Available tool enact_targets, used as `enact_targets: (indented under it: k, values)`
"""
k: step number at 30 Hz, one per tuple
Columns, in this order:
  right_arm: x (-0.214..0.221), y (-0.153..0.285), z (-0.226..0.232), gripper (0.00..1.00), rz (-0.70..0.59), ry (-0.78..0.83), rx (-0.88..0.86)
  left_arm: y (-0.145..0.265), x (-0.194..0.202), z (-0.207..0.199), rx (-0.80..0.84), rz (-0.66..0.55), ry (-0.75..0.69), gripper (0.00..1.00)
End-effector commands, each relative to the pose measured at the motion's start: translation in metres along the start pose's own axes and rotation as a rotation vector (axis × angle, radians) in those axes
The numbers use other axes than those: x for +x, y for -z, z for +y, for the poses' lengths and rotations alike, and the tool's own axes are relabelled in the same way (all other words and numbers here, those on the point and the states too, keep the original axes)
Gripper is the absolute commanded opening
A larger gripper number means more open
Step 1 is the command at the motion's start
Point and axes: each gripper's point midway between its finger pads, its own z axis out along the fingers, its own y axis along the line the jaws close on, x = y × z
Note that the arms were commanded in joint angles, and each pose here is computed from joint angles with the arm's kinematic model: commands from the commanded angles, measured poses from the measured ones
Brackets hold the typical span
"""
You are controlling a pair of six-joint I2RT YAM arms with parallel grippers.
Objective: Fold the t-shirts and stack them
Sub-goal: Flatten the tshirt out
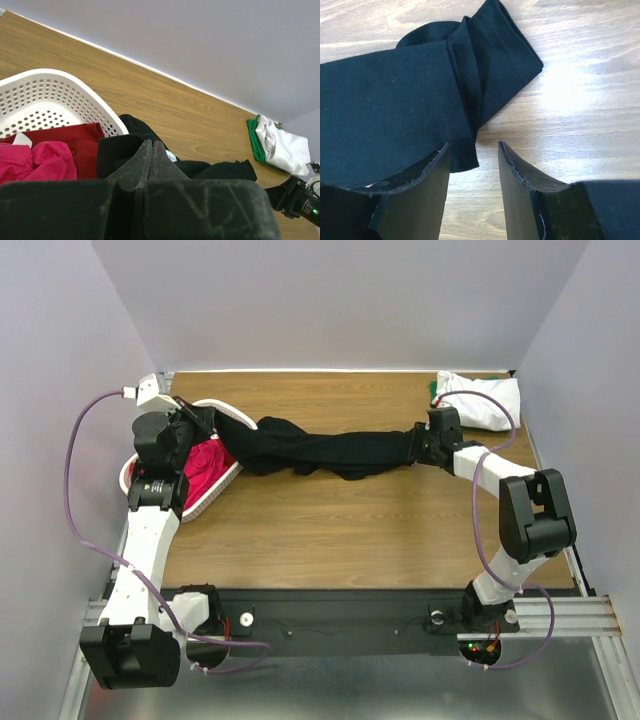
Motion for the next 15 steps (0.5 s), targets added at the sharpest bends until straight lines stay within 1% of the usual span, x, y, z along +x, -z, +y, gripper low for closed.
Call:
enact_targets:
  k: [1,10,15]
  values:
    - [-0.002,-0.001,0.006,0.48,-0.004,-0.023,-0.046,0.002,-0.015,-0.011,0.05,-0.059,-0.018,0.0]
    - [0.008,-0.009,0.008,0.48,0.031,-0.043,-0.058,0.003,-0.015,-0.01,0.048,-0.062,-0.02,0.0]
    - [0.007,-0.011,0.007,0.46,0.033,-0.047,-0.055,0.002,-0.015,-0.01,0.048,-0.061,-0.02,0.0]
